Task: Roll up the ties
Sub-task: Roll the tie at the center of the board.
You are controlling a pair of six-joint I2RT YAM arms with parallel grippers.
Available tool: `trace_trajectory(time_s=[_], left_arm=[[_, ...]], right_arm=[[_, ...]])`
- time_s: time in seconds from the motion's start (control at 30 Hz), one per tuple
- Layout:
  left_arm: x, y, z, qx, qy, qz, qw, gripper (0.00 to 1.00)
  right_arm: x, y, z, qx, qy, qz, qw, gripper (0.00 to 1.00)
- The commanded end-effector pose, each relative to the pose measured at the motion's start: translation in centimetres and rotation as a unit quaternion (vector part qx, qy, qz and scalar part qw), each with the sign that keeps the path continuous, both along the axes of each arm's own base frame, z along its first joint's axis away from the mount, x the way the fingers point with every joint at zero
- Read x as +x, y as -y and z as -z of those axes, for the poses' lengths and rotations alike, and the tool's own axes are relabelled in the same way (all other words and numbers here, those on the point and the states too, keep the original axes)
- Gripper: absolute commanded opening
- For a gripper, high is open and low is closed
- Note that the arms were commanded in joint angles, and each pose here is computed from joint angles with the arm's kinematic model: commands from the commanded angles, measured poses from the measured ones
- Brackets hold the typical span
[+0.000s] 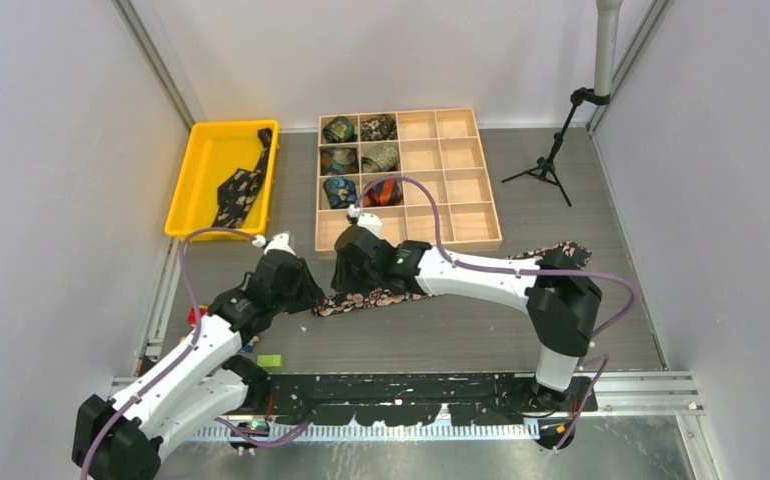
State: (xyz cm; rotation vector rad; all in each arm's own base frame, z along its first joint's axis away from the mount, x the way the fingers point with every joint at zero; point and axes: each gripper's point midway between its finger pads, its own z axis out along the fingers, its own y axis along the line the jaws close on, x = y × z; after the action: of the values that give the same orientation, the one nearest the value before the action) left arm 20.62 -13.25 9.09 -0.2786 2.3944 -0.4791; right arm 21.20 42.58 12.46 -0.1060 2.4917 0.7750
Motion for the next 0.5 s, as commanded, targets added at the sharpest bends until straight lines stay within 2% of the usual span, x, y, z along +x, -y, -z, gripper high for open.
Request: trace_trajectory(time_s=[0.0,0.17,0.47], left_arm=[[0.4,-0.7,-0.4,0.023,0.004,-0.006,1.000,0.25],[1.3,1.4,0.3,-0.004,0.001,0.025,1.000,0.16],[1.8,3.6,2.0,-0.034,-0.025,0.052,0.998,0.11]], right_arm=[[1.0,-1.7,-1.3,-0.002,0.007,-0.016,1.000,0.38],[2.1,-2.0,-1.6,-0.003,0.001,-0.013,1.000,0.40],[3.4,1.1,-1.3,0.010,-0.032,0.009,0.999,0.41]])
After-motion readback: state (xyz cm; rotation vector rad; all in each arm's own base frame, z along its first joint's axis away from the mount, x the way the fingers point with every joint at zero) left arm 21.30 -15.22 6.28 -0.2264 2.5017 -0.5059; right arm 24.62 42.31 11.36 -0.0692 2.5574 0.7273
